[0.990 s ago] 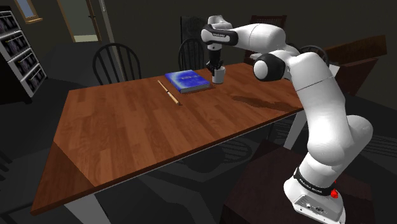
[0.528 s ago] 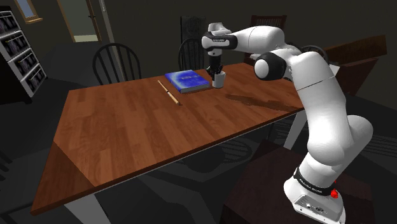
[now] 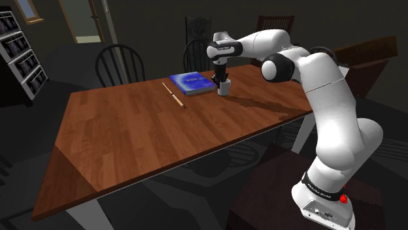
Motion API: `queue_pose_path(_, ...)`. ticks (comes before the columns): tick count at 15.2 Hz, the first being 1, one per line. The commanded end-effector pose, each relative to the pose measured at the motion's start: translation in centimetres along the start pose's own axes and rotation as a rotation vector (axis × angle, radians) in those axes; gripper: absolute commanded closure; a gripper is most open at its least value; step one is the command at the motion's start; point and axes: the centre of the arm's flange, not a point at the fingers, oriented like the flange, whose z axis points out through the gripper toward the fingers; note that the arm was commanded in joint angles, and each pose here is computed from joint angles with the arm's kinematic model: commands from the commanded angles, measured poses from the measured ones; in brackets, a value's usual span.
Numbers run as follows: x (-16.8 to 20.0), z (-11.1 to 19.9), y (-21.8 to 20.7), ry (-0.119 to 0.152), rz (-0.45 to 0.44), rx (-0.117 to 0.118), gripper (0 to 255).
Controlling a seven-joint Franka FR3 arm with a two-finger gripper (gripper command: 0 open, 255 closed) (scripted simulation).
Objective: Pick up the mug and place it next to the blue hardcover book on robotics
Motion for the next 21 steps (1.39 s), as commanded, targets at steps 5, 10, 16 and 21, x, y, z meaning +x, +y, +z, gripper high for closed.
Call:
queue_pose_path(5, 0.1, 1.6, 0.0, 0.001, 0.0, 0.0, 255)
queue_pose_path(10, 0.1, 1.6, 0.0, 0.001, 0.0, 0.0, 255)
queue_pose_path(16, 0.1, 1.6, 0.0, 0.001, 0.0, 0.0, 0)
queue_pose_path(21, 0.1, -3.4, 0.0, 0.001, 0.0, 0.0, 0)
